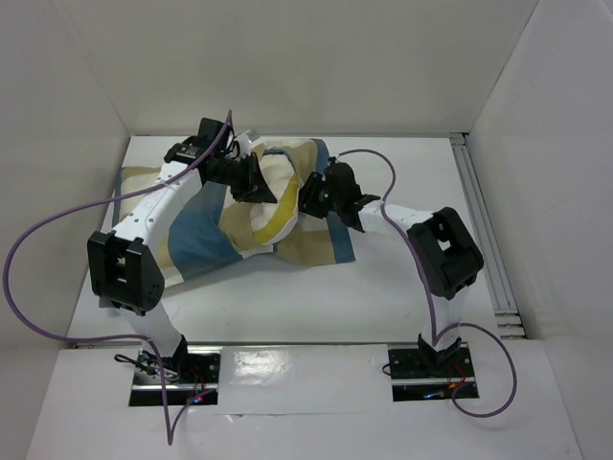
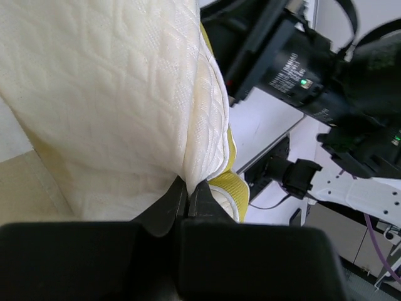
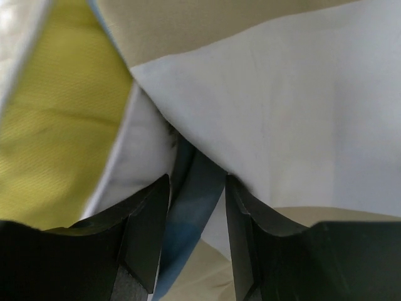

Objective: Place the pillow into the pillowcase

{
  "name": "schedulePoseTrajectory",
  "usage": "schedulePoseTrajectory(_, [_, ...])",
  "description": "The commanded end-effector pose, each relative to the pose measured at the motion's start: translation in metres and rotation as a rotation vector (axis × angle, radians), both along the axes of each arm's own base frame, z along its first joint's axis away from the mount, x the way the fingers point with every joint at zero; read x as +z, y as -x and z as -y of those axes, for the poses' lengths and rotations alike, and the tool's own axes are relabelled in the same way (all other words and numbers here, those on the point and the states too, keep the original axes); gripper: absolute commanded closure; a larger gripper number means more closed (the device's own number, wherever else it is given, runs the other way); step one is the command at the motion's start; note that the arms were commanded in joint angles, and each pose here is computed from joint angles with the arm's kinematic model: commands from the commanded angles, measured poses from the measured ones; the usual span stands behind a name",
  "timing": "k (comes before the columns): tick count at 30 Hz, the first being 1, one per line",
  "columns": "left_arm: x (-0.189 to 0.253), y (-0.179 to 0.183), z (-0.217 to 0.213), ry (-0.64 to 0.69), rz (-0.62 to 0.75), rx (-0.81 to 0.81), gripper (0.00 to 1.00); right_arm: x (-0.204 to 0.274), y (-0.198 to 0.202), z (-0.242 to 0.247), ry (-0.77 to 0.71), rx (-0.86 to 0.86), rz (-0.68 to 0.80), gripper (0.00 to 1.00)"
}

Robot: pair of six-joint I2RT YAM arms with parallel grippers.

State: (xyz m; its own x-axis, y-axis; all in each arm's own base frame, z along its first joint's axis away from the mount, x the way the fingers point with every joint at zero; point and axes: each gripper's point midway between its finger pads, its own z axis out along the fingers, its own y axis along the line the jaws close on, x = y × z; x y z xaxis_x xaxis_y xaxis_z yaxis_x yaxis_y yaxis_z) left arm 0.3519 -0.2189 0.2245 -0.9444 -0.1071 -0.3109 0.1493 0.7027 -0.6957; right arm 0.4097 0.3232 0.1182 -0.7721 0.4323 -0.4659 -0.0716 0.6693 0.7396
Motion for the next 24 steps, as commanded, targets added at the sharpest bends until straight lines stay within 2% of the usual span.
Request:
schedulePoseTrajectory(1, [0.054,0.014,0.016,0.149,0.104,-0.089,1.0,0.029,-0.022,-0.022,-0.076,-0.007,0.088,0.52])
schedulePoseTrajectory(2, [0.059,0.017,0.016,0.159,0.111,-0.096,1.0,0.02,-0.026,-0.025,-0.068,-0.007,0.076,0.52])
schedulePoseTrajectory(3, [0.06,0.016,0.017,0.161,0.12,-0.097,1.0,0.018,-0.026,-0.032,-0.06,0.008,0.077,0.48])
schedulePoseTrajectory(4, [0.06,0.016,0.017,0.164,0.113,-0.091,1.0,0.03,-0.036,-0.038,-0.073,0.008,0.097,0.42])
schedulePoseTrajectory(5, [0.061,0.017,0.018,0.171,0.111,-0.097,1.0,0.006,-0.036,-0.042,-0.023,0.013,0.048,0.34])
schedulePoseTrajectory(8, [0.063,0.017,0.015,0.182,0.11,-0.089,1.0,-0.009,-0.053,-0.049,0.032,-0.022,0.029,0.34])
schedulePoseTrajectory(9, [0.064,0.014,0.012,0.184,0.119,-0.081,1.0,-0.017,-0.053,-0.046,0.058,-0.027,0.015,0.47])
schedulePoseTrajectory(11, [0.062,0.012,0.007,0.175,0.121,-0.063,1.0,-0.027,-0.056,-0.036,0.109,-0.067,0.01,0.67])
schedulePoseTrajectory(12, [0.057,0.011,0.002,0.174,0.099,-0.04,1.0,-0.016,-0.054,-0.031,0.114,-0.074,0.034,0.78])
schedulePoseTrajectory(13, [0.06,0.01,-0.002,0.177,0.113,-0.032,1.0,-0.015,-0.051,-0.026,0.131,-0.08,0.044,0.96])
schedulePoseTrajectory(14, [0.052,0.005,-0.008,0.174,0.106,-0.012,1.0,-0.014,-0.046,-0.013,0.142,-0.099,0.04,1.0])
schedulePoseTrajectory(17, [0.042,0.007,-0.018,0.177,0.073,0.029,1.0,-0.016,-0.041,0.013,0.196,-0.116,0.056,1.0])
schedulePoseTrajectory(19, [0.034,-0.004,-0.033,0.149,0.071,0.11,1.0,-0.001,-0.037,0.024,0.217,-0.116,0.088,1.0])
schedulePoseTrajectory(21, [0.015,-0.01,-0.046,0.07,0.048,0.206,1.0,0.015,-0.027,0.028,0.211,-0.096,0.118,1.0])
schedulePoseTrajectory(22, [0.003,-0.022,-0.059,-0.02,0.063,0.319,1.0,0.022,-0.022,0.029,0.207,-0.081,0.131,1.0])
schedulePoseTrajectory(24, [-0.027,-0.029,-0.069,-0.097,0.036,0.402,1.0,0.04,-0.009,0.03,0.177,-0.047,0.16,1.0])
